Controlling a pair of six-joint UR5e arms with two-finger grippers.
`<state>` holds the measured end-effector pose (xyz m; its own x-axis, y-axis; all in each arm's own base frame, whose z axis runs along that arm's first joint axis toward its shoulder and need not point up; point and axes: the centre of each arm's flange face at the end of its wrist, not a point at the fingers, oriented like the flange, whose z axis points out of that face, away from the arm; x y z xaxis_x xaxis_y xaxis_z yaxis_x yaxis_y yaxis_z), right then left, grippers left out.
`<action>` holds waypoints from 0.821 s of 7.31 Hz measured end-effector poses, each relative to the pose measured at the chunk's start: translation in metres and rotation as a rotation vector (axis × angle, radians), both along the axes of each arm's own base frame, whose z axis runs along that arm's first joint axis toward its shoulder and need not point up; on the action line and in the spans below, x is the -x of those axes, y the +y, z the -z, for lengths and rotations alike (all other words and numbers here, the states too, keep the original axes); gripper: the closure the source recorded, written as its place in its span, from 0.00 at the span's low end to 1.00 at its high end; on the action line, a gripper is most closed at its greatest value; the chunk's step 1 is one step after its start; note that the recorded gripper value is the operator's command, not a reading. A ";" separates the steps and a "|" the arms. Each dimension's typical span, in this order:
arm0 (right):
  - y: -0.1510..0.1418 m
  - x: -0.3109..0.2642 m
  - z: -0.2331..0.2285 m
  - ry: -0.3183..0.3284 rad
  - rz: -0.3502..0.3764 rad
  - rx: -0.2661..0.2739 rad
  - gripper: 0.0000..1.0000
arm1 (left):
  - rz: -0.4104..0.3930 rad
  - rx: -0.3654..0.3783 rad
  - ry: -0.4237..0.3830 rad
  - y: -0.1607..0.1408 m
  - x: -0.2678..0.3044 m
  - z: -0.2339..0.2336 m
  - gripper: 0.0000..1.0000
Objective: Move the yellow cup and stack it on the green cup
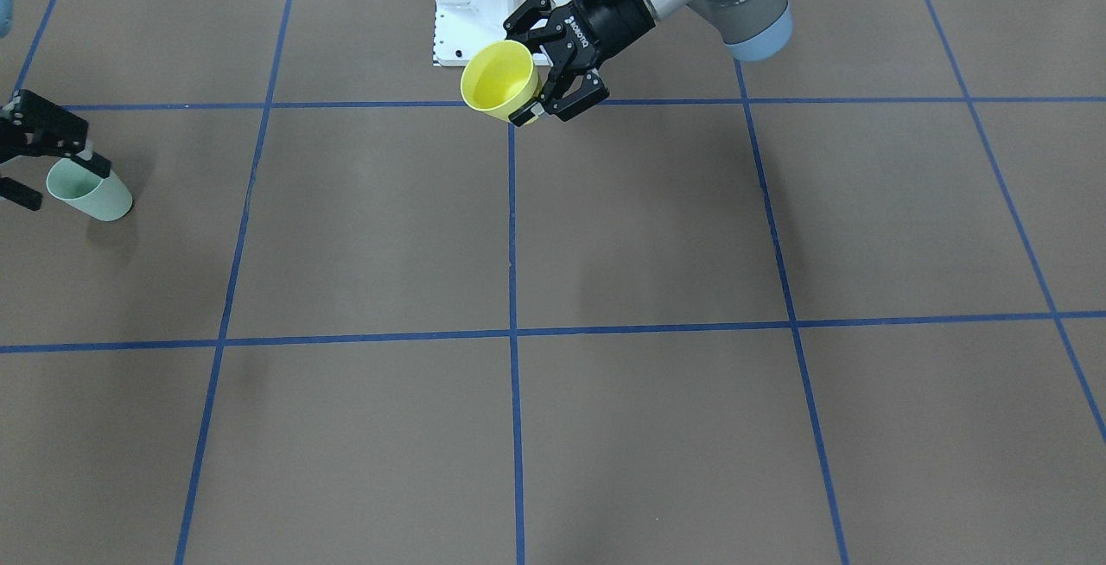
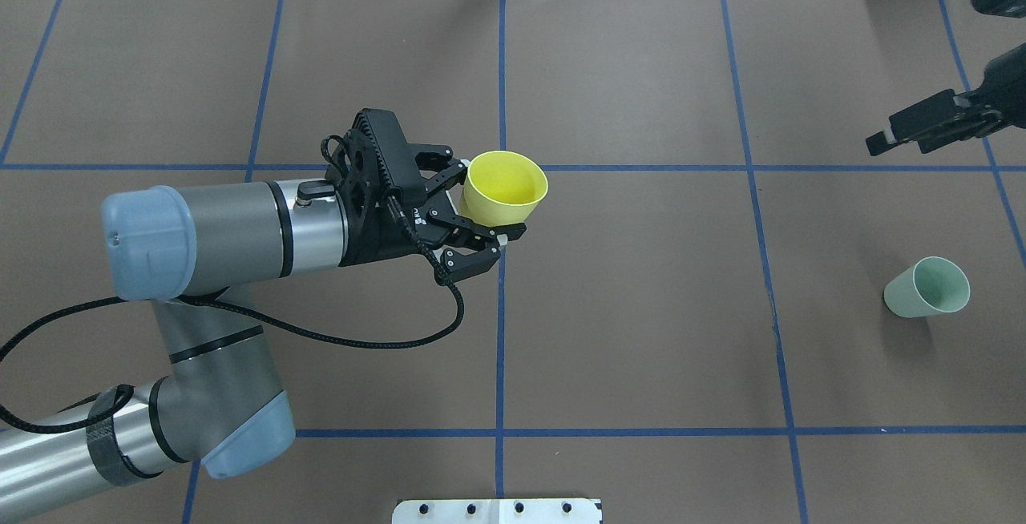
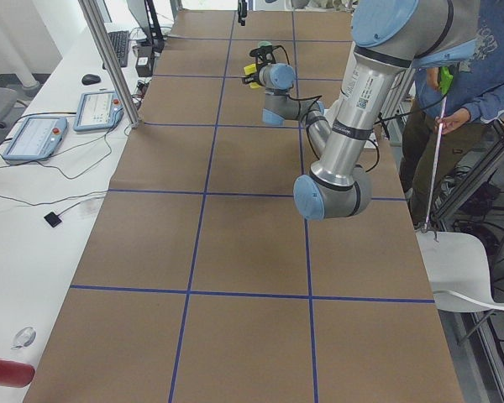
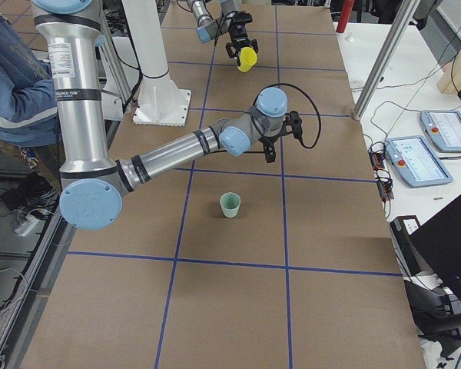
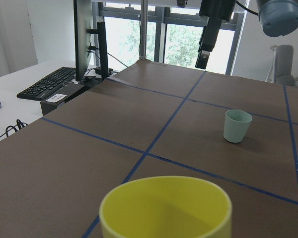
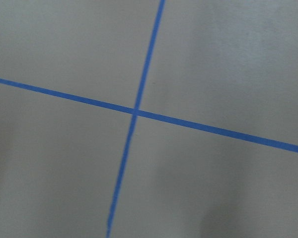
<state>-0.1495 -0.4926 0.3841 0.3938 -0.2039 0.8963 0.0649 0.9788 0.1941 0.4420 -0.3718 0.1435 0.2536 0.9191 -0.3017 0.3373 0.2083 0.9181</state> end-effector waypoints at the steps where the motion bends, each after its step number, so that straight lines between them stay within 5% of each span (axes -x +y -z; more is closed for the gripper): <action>1: 0.002 0.021 0.032 -0.069 0.053 0.050 0.01 | -0.004 -0.009 0.012 0.001 -0.001 0.005 1.00; 3: 0.009 0.074 0.101 -0.142 0.128 0.154 0.01 | -0.010 -0.016 0.025 0.004 -0.002 0.012 1.00; 6: 0.024 0.124 0.153 -0.168 0.191 0.167 0.03 | -0.011 -0.009 0.027 0.004 -0.003 0.012 1.00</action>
<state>-0.2737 -0.4684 0.2308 0.2061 -0.1042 0.9730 0.2320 0.9712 0.0549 0.4455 -0.3678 0.1312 0.2351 0.9246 -0.2999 0.3599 0.2038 0.9104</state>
